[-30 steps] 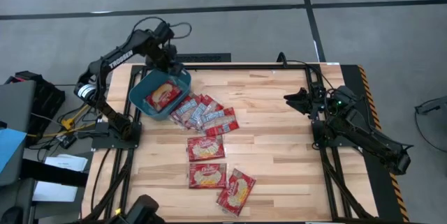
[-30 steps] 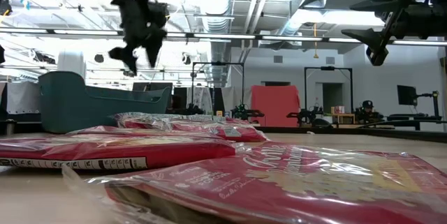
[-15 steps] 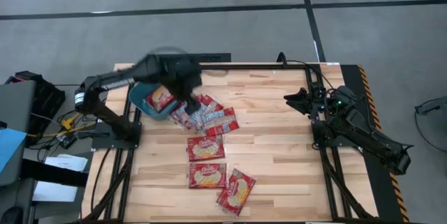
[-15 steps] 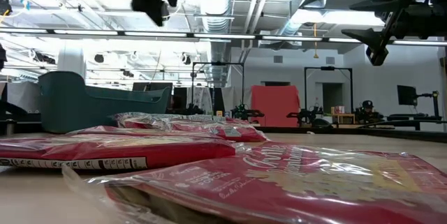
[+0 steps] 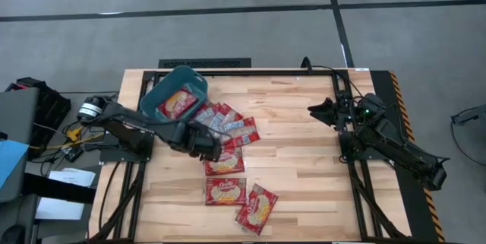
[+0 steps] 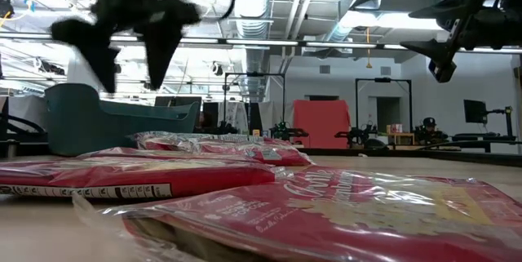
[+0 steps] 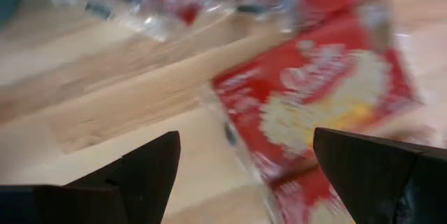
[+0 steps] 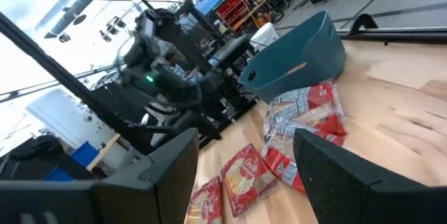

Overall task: Sort popcorn bags into baskets
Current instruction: Put the popcorn bag into the green bin

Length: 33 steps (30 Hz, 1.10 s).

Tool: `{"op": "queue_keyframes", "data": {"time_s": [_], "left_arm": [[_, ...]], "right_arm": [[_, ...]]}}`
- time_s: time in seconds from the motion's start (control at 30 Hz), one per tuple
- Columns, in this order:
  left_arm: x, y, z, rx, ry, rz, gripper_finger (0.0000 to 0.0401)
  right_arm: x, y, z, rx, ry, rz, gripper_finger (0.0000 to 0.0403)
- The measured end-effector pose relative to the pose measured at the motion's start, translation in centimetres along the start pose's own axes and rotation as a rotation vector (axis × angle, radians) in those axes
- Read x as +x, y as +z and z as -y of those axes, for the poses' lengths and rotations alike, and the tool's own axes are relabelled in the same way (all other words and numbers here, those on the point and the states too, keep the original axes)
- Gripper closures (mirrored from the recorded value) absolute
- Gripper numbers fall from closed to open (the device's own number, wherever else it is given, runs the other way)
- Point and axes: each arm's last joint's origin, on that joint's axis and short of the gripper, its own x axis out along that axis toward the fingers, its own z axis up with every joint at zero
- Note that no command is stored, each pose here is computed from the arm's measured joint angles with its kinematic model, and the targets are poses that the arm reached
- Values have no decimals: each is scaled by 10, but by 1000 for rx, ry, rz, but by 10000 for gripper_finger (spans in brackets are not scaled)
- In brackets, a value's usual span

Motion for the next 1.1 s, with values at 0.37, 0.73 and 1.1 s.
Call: {"op": "queue_keyframes", "data": {"time_s": [0.37,0.73,1.1], "left_arm": [[63,-43,-29,-181,-177,21,85],[89,-53,-44,-302,-332,112,120],[108,-57,-41,-337,-333,106,369]], "right_arm": [[0,0,0,32,2,-2,143],[0,0,0,34,2,-2,143],[0,-2,1,39,-2,-16,143]]}}
